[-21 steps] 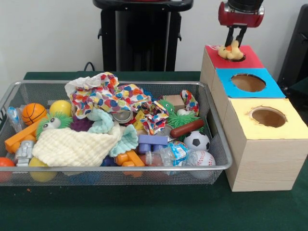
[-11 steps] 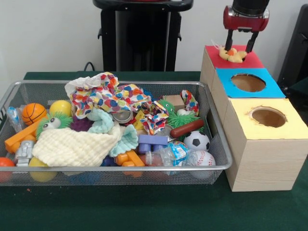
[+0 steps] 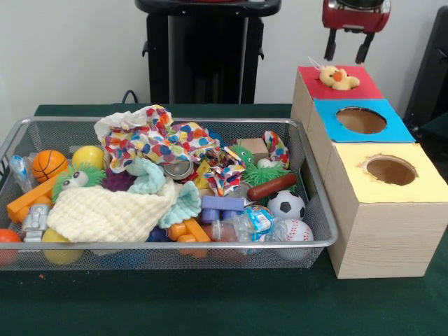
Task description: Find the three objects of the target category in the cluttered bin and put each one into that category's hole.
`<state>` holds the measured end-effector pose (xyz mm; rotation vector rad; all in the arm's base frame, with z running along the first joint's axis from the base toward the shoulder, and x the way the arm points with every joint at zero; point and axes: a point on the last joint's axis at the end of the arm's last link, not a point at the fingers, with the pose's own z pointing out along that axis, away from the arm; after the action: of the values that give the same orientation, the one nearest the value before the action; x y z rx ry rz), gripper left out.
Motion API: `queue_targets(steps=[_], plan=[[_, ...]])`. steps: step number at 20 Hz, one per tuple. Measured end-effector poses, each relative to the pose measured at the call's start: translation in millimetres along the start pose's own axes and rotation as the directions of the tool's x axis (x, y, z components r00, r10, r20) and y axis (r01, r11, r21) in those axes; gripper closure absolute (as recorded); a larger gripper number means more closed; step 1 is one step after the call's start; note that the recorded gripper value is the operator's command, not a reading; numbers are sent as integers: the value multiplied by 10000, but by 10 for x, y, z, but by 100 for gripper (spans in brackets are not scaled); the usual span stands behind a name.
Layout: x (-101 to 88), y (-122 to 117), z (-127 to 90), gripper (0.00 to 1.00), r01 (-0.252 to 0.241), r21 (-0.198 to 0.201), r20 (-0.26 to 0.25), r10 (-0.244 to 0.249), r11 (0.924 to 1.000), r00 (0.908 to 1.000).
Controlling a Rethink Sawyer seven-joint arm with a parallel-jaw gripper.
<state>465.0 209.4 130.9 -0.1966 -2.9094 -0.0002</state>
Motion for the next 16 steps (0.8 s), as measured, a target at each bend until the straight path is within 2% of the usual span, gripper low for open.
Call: queue_targets(steps=[3,7,10,16], plan=[[44,-171,-248,0,-311,127,-787,320,9994,9964],[78,-363,-519,0,-667,214,-1496,692,9975,9863],[54,-475,-652,0,-899,176,-1540,916,9958,9838],[-100,-725,-740,0,-1271,114,-1121,1275,9918,9855]])
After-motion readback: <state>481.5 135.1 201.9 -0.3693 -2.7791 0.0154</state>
